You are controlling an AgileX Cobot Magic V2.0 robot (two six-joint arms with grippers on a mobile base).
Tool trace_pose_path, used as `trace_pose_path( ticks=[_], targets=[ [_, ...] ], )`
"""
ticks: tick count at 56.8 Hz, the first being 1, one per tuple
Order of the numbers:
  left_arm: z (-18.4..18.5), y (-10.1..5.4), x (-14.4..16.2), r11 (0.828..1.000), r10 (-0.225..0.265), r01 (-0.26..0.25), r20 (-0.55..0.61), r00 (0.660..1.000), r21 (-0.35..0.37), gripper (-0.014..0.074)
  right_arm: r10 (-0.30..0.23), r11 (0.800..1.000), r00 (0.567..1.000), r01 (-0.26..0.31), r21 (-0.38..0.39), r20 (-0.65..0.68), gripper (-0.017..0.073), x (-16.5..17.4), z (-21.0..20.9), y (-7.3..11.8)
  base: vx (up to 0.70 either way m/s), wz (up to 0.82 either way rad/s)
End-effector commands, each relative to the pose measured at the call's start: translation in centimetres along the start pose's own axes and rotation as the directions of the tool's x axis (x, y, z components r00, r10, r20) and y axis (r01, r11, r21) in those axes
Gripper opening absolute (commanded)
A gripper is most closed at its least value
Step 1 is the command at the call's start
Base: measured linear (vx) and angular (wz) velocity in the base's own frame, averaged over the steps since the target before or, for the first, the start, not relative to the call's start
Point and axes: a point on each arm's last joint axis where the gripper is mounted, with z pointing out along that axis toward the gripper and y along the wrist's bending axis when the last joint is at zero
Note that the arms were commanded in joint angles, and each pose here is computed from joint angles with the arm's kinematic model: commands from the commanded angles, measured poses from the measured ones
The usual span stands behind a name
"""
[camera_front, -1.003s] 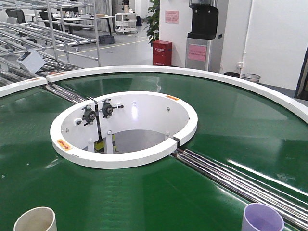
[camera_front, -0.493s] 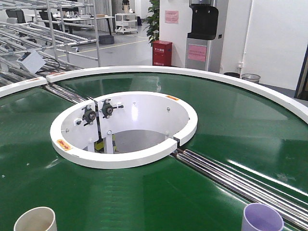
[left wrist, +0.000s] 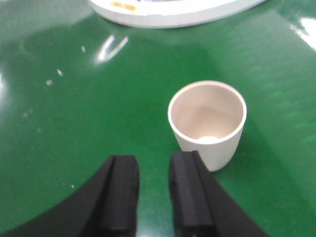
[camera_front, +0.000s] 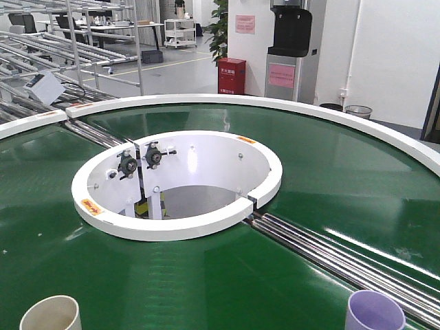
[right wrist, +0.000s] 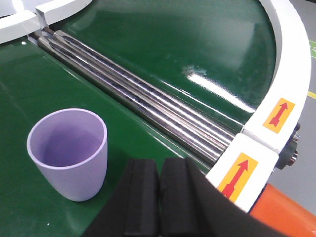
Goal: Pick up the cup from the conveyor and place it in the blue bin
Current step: 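Lower both grippers toward the cream and lavender cups on the conveyor, then close left gripper on cream cup rim, right gripper on lavender cup rim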
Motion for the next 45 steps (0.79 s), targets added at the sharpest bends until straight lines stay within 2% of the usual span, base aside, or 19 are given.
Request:
trace_pose_path(
  ticks=[1,9,14,22,35,45],
  targets=[
    [0.6,0.1,-1.7,1.000,-0.008,0.008,0.082,0.997,0.000,0.0380,-0.019,1.000,0.992,0.019,0.000,0.121,0.0262,-1.9,-0.5,0.0,0.00,0.00],
    [1.8,0.1,-1.9,1.000,-0.007,0.007,0.070,0.997,0.005,0.0388,-0.019,1.000,0.992,0.019,0.000,0.126,0.0368,-1.9,-0.5,0.0,0.00,0.00],
    [2.8,0.1,-2.3,1.000,-0.010,0.010,-0.024,1.000,0.011,0.0388,-0.012,1.000,0.991,0.012,-0.004,0.130,0.0400,-2.0,-0.5,0.0,0.00,0.00],
    [4.3,0.2,-4.3,0.998,-0.051,0.057,-0.149,0.988,0.032,0.0388,-0.012,1.000,0.992,0.012,-0.003,0.129,0.0404,-2.0,-0.5,0.0,0.00,0.00],
    [7.8,0.2,-7.8,0.989,-0.114,0.131,-0.220,0.969,0.063,0.0422,-0.012,1.000,0.992,0.012,-0.003,0.129,0.0404,-2.0,-0.5,0.0,0.00,0.00],
    [11.2,0.1,-8.6,0.986,-0.119,0.146,-0.293,0.949,0.074,0.0430,-0.012,1.000,0.992,0.012,-0.003,0.129,0.0404,-2.0,-0.5,0.0,0.00,0.00]
  ],
)
